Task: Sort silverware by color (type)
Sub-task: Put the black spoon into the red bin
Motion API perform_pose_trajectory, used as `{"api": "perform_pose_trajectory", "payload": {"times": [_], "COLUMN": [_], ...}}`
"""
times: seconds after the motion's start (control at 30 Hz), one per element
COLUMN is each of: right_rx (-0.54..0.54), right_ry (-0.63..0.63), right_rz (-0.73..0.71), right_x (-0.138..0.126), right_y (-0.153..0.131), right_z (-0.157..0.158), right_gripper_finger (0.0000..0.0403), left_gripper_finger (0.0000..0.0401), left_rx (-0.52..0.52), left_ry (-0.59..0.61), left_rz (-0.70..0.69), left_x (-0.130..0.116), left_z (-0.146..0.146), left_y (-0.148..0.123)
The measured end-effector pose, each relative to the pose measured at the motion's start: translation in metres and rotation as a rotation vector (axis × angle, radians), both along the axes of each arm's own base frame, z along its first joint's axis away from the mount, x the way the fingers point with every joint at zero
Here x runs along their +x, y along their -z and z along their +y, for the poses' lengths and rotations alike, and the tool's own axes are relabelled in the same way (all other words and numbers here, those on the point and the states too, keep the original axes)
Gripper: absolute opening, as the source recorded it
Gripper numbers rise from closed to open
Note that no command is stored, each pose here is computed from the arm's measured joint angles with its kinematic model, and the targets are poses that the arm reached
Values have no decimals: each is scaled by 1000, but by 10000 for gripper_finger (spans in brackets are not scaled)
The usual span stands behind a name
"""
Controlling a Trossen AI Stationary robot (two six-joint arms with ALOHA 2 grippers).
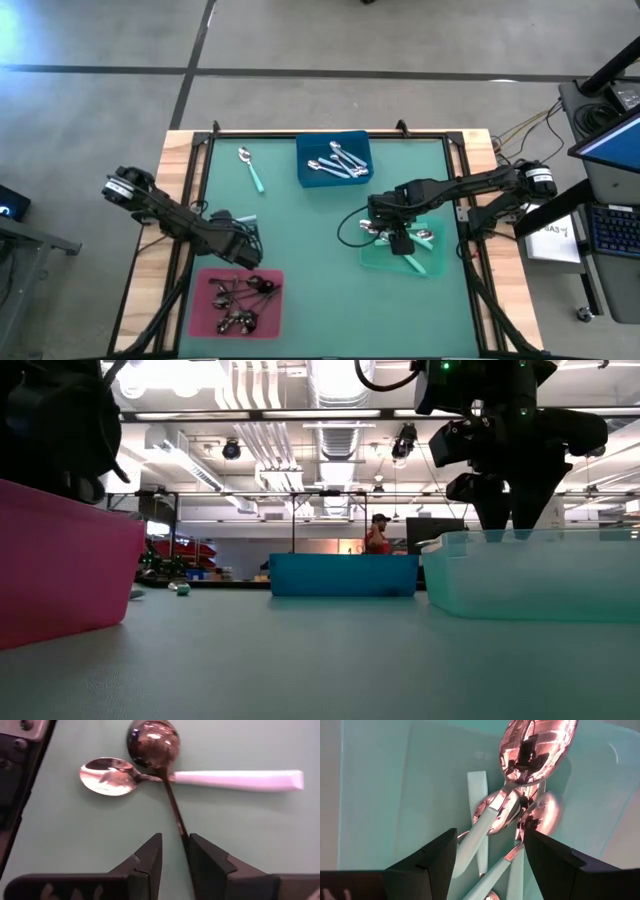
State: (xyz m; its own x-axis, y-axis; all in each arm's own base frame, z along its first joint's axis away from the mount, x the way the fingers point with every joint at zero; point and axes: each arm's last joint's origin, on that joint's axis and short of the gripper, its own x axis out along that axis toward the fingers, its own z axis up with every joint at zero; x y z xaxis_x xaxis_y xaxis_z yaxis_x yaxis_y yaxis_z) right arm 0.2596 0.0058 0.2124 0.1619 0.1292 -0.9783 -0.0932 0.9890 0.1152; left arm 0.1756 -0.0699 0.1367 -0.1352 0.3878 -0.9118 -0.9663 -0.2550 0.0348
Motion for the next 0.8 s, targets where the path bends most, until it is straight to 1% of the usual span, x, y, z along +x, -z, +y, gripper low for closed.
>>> {"api": "perform_pose_trajectory", "payload": {"times": [0.33, 0.57, 0.8], "right_rx": [0, 2, 2], "right_ry": [-1, 2, 3], "right_rz": [-7, -18, -28], "right_x": [1, 2, 3], "right_y": [0, 0, -1], "right_z": [0, 0, 0], "right_gripper_finger": [219, 219, 219], "left_gripper_finger": [82, 82, 81], "left_rx": [11, 7, -5], "left_ry": [4, 8, 35], "left_rz": [-50, -36, -30], "left_x": [-3, -3, -4], "left_z": [3, 3, 3], "left_y": [12, 8, 12]}}
